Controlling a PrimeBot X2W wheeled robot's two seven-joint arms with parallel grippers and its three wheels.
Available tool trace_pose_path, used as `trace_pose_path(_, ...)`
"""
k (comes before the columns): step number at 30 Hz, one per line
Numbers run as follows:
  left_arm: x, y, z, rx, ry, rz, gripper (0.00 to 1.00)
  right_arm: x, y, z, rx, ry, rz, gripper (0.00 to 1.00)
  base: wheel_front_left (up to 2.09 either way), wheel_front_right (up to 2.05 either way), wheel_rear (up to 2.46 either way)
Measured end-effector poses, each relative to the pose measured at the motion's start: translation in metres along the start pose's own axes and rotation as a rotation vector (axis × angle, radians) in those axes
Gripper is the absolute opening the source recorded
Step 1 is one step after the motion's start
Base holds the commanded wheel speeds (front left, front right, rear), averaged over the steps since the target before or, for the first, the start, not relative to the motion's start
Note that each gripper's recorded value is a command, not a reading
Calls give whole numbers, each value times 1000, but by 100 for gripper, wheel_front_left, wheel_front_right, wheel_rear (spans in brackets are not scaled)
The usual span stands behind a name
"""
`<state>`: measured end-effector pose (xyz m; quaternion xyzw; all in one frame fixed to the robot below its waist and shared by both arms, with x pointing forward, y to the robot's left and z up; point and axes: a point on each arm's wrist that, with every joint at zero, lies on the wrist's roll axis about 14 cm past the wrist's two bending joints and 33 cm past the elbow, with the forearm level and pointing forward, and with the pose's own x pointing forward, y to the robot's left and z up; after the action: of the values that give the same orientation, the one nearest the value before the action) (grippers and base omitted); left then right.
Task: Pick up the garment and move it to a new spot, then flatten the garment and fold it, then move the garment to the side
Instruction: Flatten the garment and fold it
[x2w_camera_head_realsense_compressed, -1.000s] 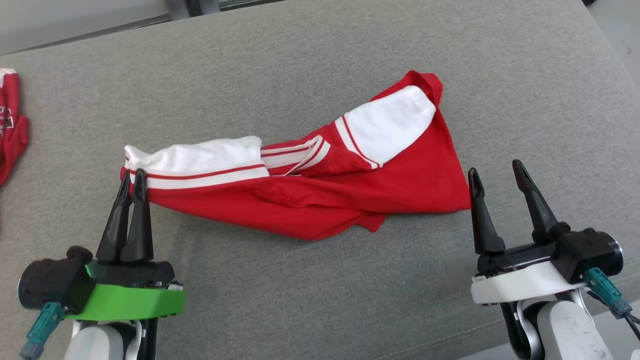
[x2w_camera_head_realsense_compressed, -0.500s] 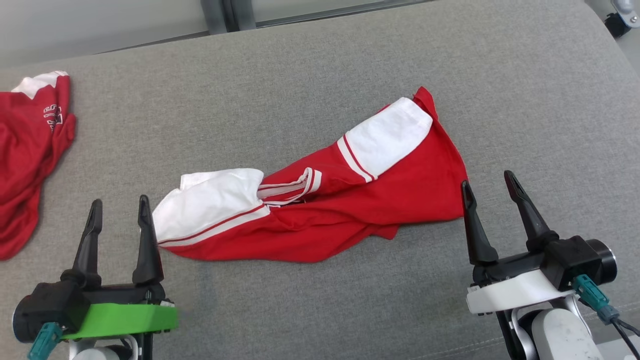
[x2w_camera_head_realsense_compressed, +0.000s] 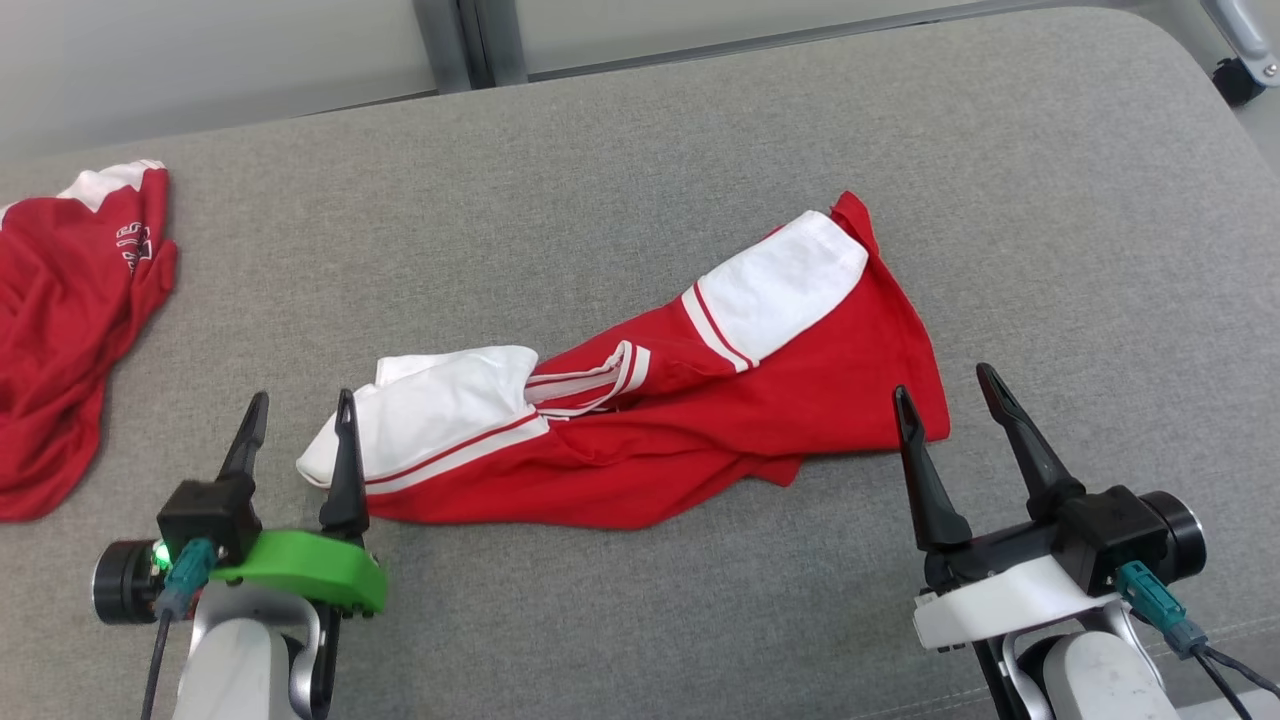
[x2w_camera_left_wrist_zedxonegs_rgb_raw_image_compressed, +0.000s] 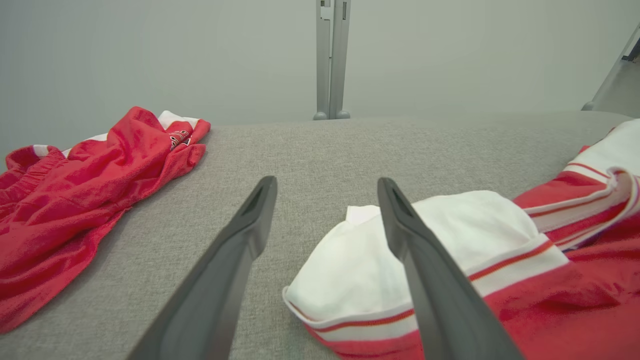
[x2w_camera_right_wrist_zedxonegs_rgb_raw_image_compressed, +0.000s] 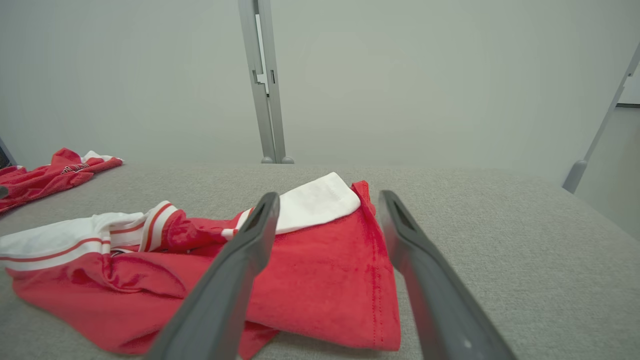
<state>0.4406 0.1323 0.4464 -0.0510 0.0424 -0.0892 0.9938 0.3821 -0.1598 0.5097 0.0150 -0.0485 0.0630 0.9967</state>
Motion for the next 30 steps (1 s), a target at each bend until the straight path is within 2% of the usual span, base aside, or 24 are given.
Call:
trace_pose_path(6, 39, -1, -25, 85, 161, -46, 100, 3, -2, -8, -7, 23, 3, 100, 0, 0, 0)
trace_pose_path(11, 50, 1, -51, 152, 309, -81, 100, 4, -6, -11, -12, 32, -9, 100, 0, 0, 0)
trace_pose_path(24, 59, -13, -76, 188, 406, -157, 98, 4, -13, -15, -17, 45, -30, 100, 0, 0, 0)
trace_pose_path(25, 60, -16, -77, 187, 410, -164, 87, 4, -14, -15, -18, 45, -31, 100, 0, 0, 0)
trace_pose_path(26, 61, -18, -79, 195, 415, -176, 38, 4, -14, -15, -17, 45, -33, 100, 0, 0, 0)
trace_pose_path(27, 62, -20, -81, 199, 426, -184, 11, 4, -15, -16, -17, 46, -36, 100, 0, 0, 0)
trace_pose_path(28, 62, -22, -82, 198, 433, -192, 0, 4, -15, -16, -17, 47, -38, 100, 0, 0, 0)
trace_pose_path(30, 64, -27, -83, 189, 433, -206, 0, 3, -17, -16, -18, 49, -45, 100, 0, 0, 0)
